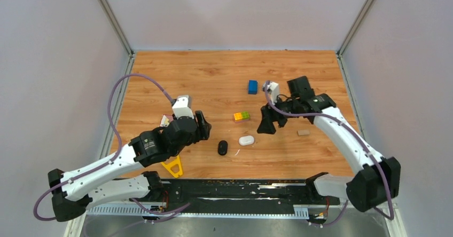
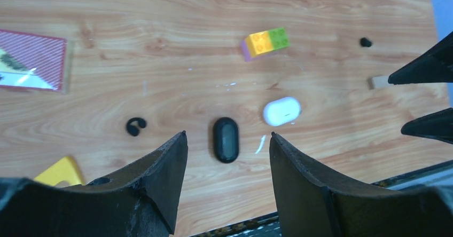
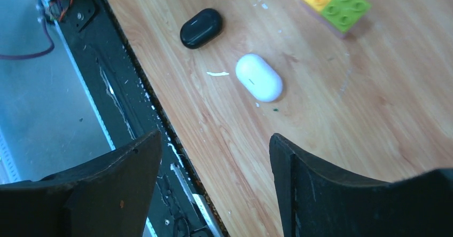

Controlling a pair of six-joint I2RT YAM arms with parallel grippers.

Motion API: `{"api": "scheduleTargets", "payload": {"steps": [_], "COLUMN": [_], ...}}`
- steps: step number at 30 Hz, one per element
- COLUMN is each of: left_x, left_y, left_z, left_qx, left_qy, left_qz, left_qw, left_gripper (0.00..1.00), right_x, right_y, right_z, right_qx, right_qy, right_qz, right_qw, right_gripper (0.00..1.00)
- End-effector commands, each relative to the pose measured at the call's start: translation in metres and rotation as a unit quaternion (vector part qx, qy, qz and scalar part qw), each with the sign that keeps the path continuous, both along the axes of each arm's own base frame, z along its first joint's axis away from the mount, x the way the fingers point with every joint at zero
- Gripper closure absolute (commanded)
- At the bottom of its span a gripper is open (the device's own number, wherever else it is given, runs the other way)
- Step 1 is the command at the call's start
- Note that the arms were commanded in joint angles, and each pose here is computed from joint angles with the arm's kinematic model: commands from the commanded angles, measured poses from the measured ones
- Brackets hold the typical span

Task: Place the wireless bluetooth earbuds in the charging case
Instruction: Place the charging case at the center of the board, then pick up the charging case at the center of the board.

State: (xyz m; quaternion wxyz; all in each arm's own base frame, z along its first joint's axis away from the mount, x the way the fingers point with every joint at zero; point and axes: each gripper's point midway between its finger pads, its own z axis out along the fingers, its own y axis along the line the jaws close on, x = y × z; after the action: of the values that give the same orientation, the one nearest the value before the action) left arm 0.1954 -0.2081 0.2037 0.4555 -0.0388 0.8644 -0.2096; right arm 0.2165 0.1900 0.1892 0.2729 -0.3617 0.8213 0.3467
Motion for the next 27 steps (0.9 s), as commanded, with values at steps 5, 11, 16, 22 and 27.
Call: {"api": "scheduleTargets", "payload": {"steps": [5, 11, 16, 22, 27], "left_x": [-0.028, -0.037, -0.038, -0.035, -0.030], "left_y": [0.063, 0.117, 0.145, 0.143, 0.130], "left_z": [-0.030, 0.002, 0.019, 0.013, 0.008], "left_qx": [0.028, -0.071, -0.029, 0.053, 0.065], "left_qy": [0.028, -0.028, -0.059, -0.046, -0.051], "left_qz": [0.040, 0.116, 0.132, 0.115, 0.091], "left_qw": [0.998, 0.990, 0.989, 0.991, 0.992], "left_gripper": [0.37, 0.41, 0.41, 0.38, 0.37], "right_x": [-0.038, -0.015, -0.013, -0.019, -0.009], "right_y": [0.090, 0.127, 0.148, 0.173, 0.178], "right_z": [-0.037, -0.057, -0.094, -0.113, -0.117], "right_qx": [-0.104, -0.181, -0.230, -0.239, -0.244], "right_qy": [-0.010, 0.010, 0.048, 0.085, 0.092], "right_qz": [0.134, 0.062, 0.013, -0.017, -0.080], "right_qw": [0.985, 0.982, 0.972, 0.967, 0.962], "right_gripper": [0.25, 0.09, 0.14, 0.21, 0.23]}}
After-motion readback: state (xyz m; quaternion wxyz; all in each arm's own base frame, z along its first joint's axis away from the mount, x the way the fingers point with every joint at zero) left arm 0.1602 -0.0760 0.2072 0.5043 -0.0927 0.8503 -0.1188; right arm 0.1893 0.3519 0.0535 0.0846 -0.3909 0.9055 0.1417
